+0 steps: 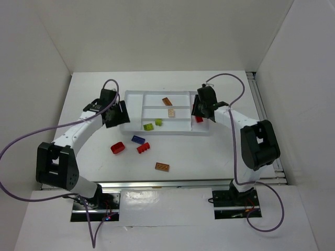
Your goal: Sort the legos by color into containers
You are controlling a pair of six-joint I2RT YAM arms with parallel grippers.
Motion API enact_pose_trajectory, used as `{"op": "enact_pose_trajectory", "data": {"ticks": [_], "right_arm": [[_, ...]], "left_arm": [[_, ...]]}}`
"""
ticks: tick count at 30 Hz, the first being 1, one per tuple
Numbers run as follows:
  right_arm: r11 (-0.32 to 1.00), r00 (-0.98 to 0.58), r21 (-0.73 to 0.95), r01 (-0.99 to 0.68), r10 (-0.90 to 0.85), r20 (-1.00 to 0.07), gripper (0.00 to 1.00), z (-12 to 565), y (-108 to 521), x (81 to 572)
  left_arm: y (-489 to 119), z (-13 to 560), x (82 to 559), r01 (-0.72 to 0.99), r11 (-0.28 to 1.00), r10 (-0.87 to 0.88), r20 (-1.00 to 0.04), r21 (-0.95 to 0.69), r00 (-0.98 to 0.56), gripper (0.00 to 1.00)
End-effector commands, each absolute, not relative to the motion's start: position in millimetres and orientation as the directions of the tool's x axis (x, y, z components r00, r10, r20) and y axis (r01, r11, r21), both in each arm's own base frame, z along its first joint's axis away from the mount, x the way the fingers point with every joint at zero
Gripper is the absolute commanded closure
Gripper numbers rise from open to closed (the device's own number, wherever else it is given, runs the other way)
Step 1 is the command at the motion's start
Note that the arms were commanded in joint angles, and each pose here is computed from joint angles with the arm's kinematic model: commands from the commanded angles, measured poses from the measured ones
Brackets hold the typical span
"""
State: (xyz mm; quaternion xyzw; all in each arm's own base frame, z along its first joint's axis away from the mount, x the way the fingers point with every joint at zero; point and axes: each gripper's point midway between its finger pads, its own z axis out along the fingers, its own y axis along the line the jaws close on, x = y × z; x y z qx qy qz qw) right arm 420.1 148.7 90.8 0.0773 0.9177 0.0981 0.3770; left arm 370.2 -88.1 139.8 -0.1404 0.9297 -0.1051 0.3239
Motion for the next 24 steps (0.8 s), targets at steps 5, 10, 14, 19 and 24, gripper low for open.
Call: {"op": "enact_pose_trajectory", "data": {"ticks": [5,10,14,19,24], "right_arm": [[0.977,-0.678,0.177,0.122,0.212,-0.704,0.67,99.2,129.9,419.1],[0.975,-0.665,0.185,0.119,0.217,-0.714,0.19,108.9,131.0,422.2],[0.974,-0.637,0.205,0.098,0.219,-0.739,0.17,133.8,130.7,417.6],[0.974,-0.583,0.214,0.077,0.218,-0.783,0.16,172.2,126.5,412.9],[0.974,-0.566,0.215,0.067,0.215,-0.796,0.15,183.7,124.9,409.4]], "left_arm": [[-67.8,115.4,316.2,-0.246,0.951,-0.309,-0.507,-0.190,-0.805,0.15],[-61.1,100.7,304.4,-0.240,0.961,-0.276,-0.474,-0.137,-0.836,0.12],[-58.7,93.2,303.8,-0.208,0.973,-0.229,-0.444,-0.095,-0.866,0.13],[-60.4,78.9,288.7,-0.171,0.982,-0.191,-0.383,-0.086,-0.904,0.13],[-67.7,68.0,278.6,-0.116,0.986,-0.151,-0.358,-0.119,-0.921,0.13]]}}
